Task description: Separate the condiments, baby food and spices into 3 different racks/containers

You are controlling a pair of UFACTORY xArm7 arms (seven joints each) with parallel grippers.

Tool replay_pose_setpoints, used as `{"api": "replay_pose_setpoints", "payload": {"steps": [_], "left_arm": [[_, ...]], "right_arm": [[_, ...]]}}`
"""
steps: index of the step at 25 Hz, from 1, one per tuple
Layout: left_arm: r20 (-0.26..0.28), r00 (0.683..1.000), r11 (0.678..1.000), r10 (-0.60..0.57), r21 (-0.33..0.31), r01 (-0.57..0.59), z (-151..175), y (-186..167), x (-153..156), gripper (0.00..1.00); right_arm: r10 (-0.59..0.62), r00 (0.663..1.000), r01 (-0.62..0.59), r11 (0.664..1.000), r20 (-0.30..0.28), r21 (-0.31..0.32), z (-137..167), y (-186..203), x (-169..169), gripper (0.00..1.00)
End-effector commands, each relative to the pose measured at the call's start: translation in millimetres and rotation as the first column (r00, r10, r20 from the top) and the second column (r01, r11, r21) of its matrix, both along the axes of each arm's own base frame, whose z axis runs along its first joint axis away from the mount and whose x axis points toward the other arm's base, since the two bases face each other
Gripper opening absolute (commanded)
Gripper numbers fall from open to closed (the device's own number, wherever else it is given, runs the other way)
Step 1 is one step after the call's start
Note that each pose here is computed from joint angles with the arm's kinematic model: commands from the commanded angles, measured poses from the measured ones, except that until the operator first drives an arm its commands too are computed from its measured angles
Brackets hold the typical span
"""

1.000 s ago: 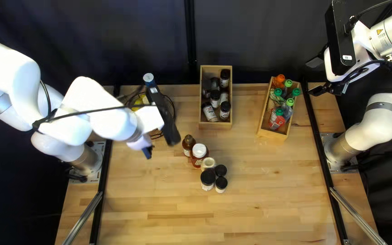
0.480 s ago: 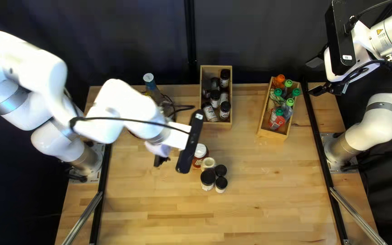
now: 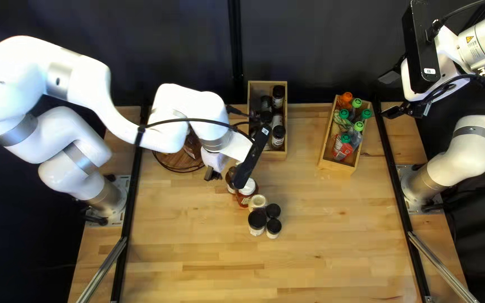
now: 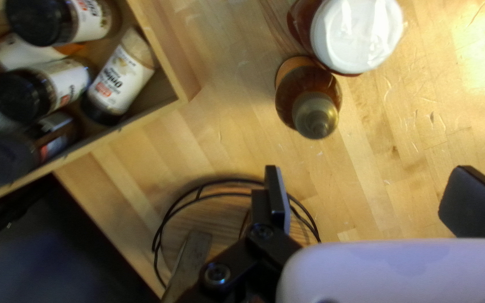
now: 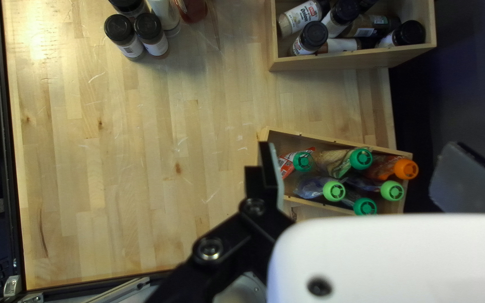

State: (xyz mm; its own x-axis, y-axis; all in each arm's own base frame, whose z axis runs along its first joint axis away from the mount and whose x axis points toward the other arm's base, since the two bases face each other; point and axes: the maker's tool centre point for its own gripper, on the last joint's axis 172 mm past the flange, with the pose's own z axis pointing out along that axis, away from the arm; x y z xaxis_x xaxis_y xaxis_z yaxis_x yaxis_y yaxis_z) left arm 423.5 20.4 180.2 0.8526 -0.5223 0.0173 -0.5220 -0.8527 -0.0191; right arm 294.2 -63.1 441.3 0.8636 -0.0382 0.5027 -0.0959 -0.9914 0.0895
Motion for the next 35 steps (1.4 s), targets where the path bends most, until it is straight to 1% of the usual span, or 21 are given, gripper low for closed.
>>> {"api": "replay_pose_setpoints", "payload": {"steps": [1, 10, 11, 12, 13, 14, 15, 20, 22, 25, 31, 35], "left_arm": [[-0.003, 1.000, 1.000, -0.017, 0.000, 0.017, -13.6, -2.2, 5.1, 1.00], [0.002, 1.000, 1.000, -0.020, 0.001, 0.020, -39.0, 2.0, 12.6, 1.00], [0.002, 1.000, 1.000, -0.019, 0.001, 0.019, -41.5, 1.7, 12.4, 0.97], [0.001, 1.000, 1.000, -0.020, 0.000, 0.020, -43.1, 1.3, 12.2, 0.82], [0.001, 1.000, 1.000, -0.021, -0.001, 0.021, -43.6, 1.2, 12.2, 0.16], [-0.002, 1.000, 1.000, -0.023, -0.003, 0.023, -45.5, 0.8, 12.3, 0.02], [-0.004, 1.000, 1.000, -0.024, -0.004, 0.024, -46.1, 0.7, 12.4, 0.00], [-0.006, 1.000, 1.000, -0.026, -0.004, 0.026, -46.3, 1.3, 12.3, 0.00], [-0.004, 1.000, 1.000, -0.022, 0.001, 0.022, -40.3, 2.1, 10.4, 0.00], [0.001, 1.000, 1.000, -0.007, 0.020, 0.007, -22.0, 9.1, 1.1, 0.00], [0.007, 0.999, 0.995, 0.053, 0.079, -0.053, 14.7, 41.6, -27.4, 0.00], [0.009, 0.996, 0.990, 0.092, 0.108, -0.093, 25.9, 67.4, -41.6, 0.00]], "right_arm": [[0.000, 1.000, 0.000, 1.000, 0.000, 0.000, 0.0, 0.0, 0.0, 1.00], [0.000, 1.000, 0.000, 1.000, 0.000, 0.000, 0.0, 0.0, 0.0, 1.00], [0.000, 1.000, 0.000, 1.000, 0.000, 0.000, 0.0, 0.0, 0.0, 1.00], [0.000, 1.000, 0.000, 1.000, 0.000, 0.000, 0.0, 0.0, 0.0, 1.00], [0.000, 1.000, 0.000, 1.000, 0.000, 0.000, 0.0, 0.0, 0.0, 1.00], [0.000, 1.000, 0.000, 1.000, 0.000, 0.000, 0.0, 0.0, 0.0, 1.00], [0.000, 1.000, 0.000, 1.000, 0.000, 0.000, 0.0, 0.0, 0.0, 1.00], [0.000, 1.000, 0.000, 1.000, 0.000, 0.000, 0.0, 0.0, 0.0, 1.00], [0.000, 1.000, 0.000, 1.000, 0.000, 0.000, 0.0, 0.0, 0.0, 1.00], [0.000, 1.000, 0.000, 1.000, 0.000, 0.000, 0.0, 0.0, 0.0, 1.00], [0.000, 1.000, 0.000, 1.000, 0.000, 0.000, 0.0, 0.0, 0.0, 1.00], [0.000, 1.000, 0.000, 1.000, 0.000, 0.000, 0.0, 0.0, 0.0, 1.00]]}}
